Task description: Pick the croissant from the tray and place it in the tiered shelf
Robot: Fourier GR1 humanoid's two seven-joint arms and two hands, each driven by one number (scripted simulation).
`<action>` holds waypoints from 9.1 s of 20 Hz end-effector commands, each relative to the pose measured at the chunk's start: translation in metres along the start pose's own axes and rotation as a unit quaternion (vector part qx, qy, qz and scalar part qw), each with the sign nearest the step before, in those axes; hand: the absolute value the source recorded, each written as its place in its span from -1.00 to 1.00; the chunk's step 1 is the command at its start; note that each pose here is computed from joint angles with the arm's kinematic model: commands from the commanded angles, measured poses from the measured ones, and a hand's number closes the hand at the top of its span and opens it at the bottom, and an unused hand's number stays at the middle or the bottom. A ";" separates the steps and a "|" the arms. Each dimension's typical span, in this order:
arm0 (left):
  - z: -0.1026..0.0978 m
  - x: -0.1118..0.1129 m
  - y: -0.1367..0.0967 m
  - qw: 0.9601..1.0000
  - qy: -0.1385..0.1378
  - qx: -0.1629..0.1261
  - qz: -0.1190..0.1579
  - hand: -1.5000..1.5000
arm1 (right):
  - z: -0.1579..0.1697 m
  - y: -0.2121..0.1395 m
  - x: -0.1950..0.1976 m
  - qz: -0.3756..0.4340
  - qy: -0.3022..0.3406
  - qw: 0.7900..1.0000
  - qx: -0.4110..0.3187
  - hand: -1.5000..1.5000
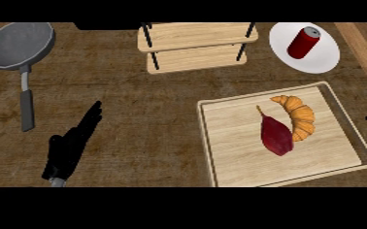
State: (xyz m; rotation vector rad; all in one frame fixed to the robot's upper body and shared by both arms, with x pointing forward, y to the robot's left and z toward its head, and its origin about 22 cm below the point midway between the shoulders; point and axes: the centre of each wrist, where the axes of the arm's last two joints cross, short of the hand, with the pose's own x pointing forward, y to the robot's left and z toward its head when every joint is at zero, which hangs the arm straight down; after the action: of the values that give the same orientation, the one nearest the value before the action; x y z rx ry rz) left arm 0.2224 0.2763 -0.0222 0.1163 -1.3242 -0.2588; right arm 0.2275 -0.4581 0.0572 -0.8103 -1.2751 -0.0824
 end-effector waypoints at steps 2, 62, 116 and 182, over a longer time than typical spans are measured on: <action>-0.017 -0.007 0.004 1.000 0.003 0.004 0.004 0.00 | 0.010 0.014 -0.018 -0.091 -0.038 0.993 0.056 -1.00; -0.019 -0.004 0.001 1.000 0.006 -0.006 -0.007 0.00 | 0.051 0.177 0.108 0.520 0.142 0.827 0.159 -1.00; -0.020 -0.013 -0.021 1.000 0.006 -0.016 -0.006 0.00 | 0.151 0.112 0.299 0.230 -0.201 0.952 0.001 1.00; -0.015 0.000 0.010 1.000 0.007 0.008 -0.006 0.00 | -0.085 0.064 0.261 -0.200 -0.077 0.969 -0.126 -1.00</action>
State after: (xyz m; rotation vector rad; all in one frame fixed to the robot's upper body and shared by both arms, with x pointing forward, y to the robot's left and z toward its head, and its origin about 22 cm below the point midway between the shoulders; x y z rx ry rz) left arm 0.2378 0.2776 -0.0275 0.1296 -1.3260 -0.2646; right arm 0.4400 -0.3201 0.2386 -0.7521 -1.5644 -0.5534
